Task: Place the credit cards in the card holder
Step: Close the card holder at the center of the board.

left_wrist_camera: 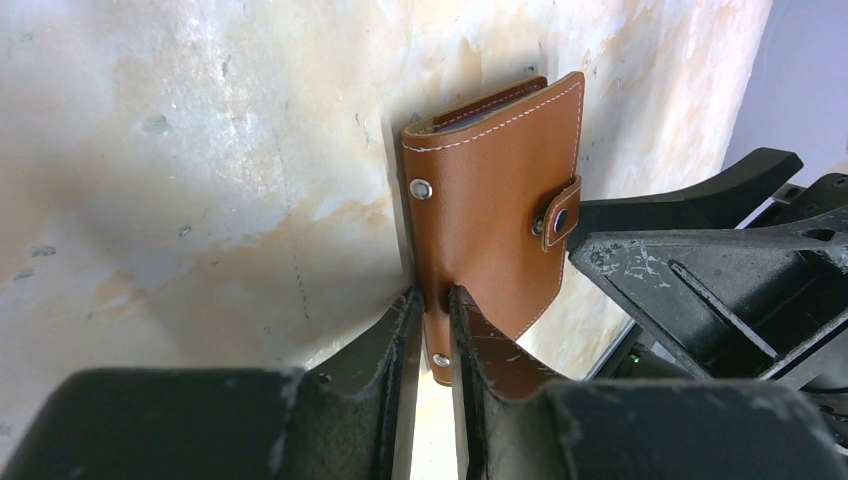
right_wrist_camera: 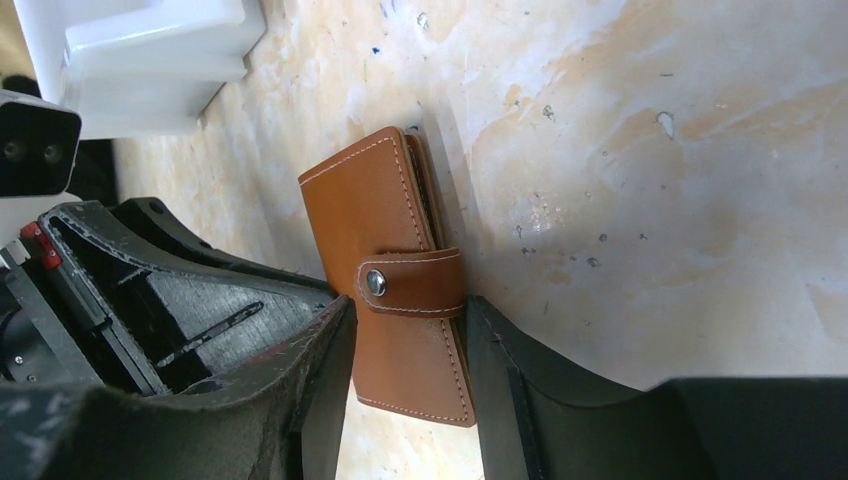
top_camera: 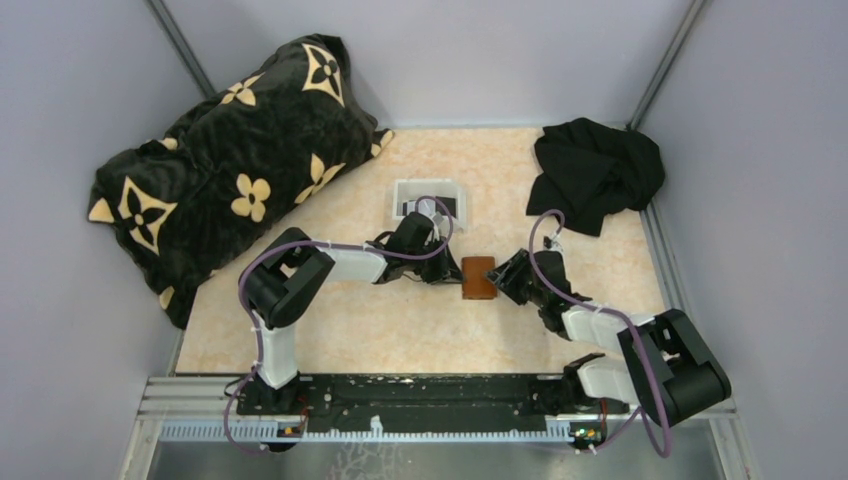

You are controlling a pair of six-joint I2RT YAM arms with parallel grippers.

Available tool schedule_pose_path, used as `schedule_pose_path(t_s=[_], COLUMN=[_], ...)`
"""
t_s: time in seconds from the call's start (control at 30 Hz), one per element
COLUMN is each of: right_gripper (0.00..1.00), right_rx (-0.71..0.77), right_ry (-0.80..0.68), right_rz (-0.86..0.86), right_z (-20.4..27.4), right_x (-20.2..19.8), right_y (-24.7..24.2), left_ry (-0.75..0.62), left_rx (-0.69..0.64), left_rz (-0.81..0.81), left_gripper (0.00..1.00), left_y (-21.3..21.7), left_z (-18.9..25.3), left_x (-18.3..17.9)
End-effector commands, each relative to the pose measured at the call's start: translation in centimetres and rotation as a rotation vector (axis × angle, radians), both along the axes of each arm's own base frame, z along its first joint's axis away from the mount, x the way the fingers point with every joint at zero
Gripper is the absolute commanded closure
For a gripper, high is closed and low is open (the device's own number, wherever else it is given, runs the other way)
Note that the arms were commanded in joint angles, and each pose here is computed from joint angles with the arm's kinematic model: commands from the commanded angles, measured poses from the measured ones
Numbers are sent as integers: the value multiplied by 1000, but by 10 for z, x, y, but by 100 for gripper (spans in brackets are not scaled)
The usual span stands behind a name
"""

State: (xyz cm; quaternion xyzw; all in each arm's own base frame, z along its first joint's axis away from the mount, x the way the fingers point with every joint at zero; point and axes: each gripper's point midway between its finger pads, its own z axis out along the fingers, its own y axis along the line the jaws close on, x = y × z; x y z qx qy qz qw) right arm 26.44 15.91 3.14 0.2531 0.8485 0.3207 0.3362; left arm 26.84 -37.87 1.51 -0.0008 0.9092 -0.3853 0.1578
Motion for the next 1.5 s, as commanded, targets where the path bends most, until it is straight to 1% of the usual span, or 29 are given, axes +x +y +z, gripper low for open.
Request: schedule_pose_path(t_s=[0.0, 0.27, 0.57, 1.03, 1.23, 1.47], right_gripper=[54, 56, 57, 59, 59, 59], right_rx=[4, -9, -38, -110, -149, -181], right_ry=[43, 82, 169, 242, 302, 338], right_rz=[-91, -135, -160, -108, -65, -36], right_z=[-4, -5, -11, -36, -53, -61], right_x=[6, 9, 11, -4, -16, -23], right_y=[-11, -15, -17, -20, -21, -23], left_ry=[144, 144, 144, 140, 136, 136], left_rx=[378, 377, 373, 376, 380, 383], left_rz=[33, 34, 32, 33, 37, 41], left_gripper=[75, 75, 75, 75, 75, 75], left_y=[76, 76, 75, 76, 77, 79], left_z=[-97, -97, -98, -98, -97, -96], left_x=[-34, -35, -35, -33, -33, -34])
